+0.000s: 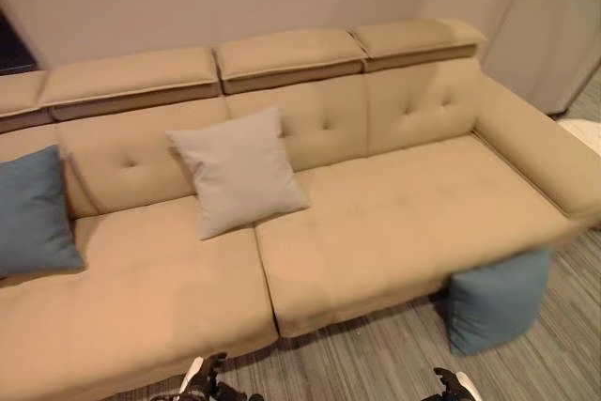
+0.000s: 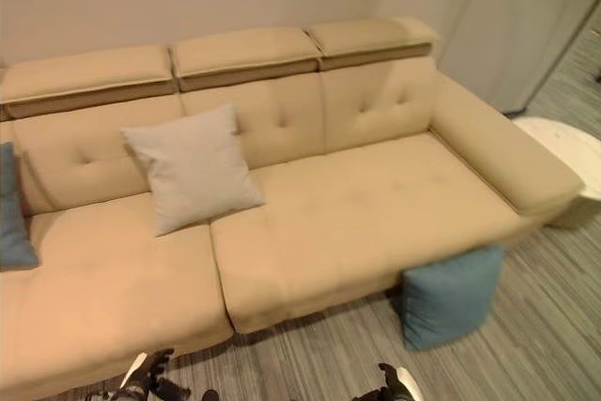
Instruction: Pick up all the scattered cushions and arrange them neatly on the sofa.
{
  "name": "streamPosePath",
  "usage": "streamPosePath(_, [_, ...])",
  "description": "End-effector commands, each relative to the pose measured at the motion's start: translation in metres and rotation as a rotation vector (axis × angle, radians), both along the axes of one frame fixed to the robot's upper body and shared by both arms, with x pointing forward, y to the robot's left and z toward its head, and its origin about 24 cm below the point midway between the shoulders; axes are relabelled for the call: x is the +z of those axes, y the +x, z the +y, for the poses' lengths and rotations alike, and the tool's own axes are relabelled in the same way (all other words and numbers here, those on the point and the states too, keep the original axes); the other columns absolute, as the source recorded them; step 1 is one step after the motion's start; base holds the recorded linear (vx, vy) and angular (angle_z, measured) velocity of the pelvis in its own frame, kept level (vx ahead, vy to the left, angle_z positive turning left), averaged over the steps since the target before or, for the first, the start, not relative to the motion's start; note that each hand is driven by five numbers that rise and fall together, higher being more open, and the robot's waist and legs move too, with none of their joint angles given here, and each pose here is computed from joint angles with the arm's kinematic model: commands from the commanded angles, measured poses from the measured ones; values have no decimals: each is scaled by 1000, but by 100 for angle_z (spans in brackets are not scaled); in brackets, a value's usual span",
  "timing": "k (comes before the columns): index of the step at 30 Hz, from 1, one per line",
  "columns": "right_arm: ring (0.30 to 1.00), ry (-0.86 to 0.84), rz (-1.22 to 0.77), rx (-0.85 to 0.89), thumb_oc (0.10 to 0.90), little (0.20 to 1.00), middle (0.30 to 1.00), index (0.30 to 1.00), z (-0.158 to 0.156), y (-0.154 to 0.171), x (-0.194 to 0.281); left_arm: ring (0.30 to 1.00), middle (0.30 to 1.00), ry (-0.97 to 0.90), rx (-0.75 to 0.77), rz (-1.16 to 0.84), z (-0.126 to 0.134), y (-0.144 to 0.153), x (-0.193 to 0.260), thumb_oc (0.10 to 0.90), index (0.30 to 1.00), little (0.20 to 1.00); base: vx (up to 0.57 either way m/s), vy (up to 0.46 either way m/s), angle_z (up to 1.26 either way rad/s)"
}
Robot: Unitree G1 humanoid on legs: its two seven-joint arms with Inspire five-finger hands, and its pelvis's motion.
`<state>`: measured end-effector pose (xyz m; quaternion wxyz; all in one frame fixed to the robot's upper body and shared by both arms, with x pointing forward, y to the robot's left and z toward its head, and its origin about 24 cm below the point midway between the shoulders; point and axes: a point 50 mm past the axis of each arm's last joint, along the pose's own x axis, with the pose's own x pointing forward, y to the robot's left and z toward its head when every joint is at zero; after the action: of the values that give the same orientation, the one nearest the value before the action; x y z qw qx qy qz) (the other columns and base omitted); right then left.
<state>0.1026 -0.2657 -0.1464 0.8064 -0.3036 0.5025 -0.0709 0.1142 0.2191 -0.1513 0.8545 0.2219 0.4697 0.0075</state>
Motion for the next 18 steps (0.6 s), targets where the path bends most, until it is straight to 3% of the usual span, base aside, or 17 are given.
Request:
streamPosePath(1, [900,-47,-57,-50,800,900,900,900,-16,13,10,900,900,-36,-13,-164,-11,45,17,800,900,900,-35,77,-129])
streamPosePath(5, [900,-44,-76,-74,800,900,900,900,-17,18,12,900,900,-42,-41,-191,-16,54,21,800,900,900,-84,160,-52])
streamPosePath(11, [900,25,-145,-123,800,900,900,900,0,32,11,900,900,32,-77,-194,1,62,26,800,900,900,-218,191,-142])
streamPosePath(15, [900,27,-96,-211,800,900,900,900,-7,5,4,900,900,43,26,-95,17,30,14,800,900,900,-226,99,-182])
streamPosePath(18, [900,24,-114,-217,800,900,900,900,-7,7,6,900,900,28,53,-92,14,27,12,800,900,900,-69,-140,-113])
